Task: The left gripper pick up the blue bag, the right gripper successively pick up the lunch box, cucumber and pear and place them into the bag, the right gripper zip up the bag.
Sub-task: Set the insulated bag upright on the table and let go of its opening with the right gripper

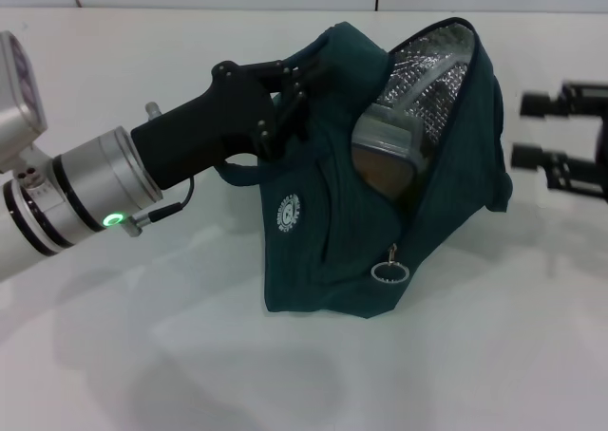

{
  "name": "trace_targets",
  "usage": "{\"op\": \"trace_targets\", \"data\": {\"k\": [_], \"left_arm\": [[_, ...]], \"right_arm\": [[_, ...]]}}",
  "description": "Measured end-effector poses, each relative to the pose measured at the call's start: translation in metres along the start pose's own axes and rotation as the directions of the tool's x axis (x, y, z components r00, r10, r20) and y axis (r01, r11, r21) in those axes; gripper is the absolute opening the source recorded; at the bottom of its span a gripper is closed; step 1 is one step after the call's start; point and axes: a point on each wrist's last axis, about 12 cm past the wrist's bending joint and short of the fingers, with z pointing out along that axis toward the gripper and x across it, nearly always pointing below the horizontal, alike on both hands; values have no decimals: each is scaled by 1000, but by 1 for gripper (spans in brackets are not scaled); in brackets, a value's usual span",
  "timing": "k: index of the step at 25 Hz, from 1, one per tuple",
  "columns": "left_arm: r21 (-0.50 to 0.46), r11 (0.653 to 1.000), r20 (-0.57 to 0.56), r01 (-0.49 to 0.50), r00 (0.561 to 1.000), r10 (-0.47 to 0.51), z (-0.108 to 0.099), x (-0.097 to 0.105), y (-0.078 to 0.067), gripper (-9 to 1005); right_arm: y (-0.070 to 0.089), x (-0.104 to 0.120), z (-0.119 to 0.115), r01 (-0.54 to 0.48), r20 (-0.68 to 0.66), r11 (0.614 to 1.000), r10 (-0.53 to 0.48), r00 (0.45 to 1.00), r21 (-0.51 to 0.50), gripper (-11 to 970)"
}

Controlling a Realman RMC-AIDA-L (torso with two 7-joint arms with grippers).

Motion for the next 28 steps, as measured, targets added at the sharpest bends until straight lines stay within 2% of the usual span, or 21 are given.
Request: {"op": "trace_targets", "data": {"k": [3, 8, 12, 15, 18, 20, 24, 28], "left_arm": [[9, 1000, -1, -4, 1000, 4, 3, -1, 0, 35], [11, 1000, -4, -11, 1000, 11, 6, -1, 1, 35], [9, 1000, -4, -11, 1000, 11, 6, -1, 1, 35], [5, 1000, -5, -9, 1000, 9, 4, 0, 0, 35], [2, 1000, -5, -8, 1000, 8, 3, 0, 0, 35], [0, 1000, -6, -6, 1000, 6, 2, 1, 0, 35], [2, 1000, -7, -8, 1000, 8, 3, 1, 0, 35], [6, 1000, -8, -17, 1000, 17, 5, 1, 0, 35]], "right_arm": [[3, 15, -4, -59, -63, 998, 59, 996, 8, 509], [8, 32, 5, -110, -121, 994, 109, 987, -2, 512], [19, 29, 10, -108, -117, 988, 95, 989, -108, 502], [25, 23, 4, -105, -111, 975, 84, 990, -196, 489], [29, 20, -1, -101, -110, 965, 76, 991, -244, 476], [29, 21, -1, -93, -111, 967, 68, 992, -236, 468], [20, 29, 5, -97, -138, 985, 77, 987, -146, 451], [9, 33, 30, -101, -160, 990, 85, 983, -94, 434]]}}
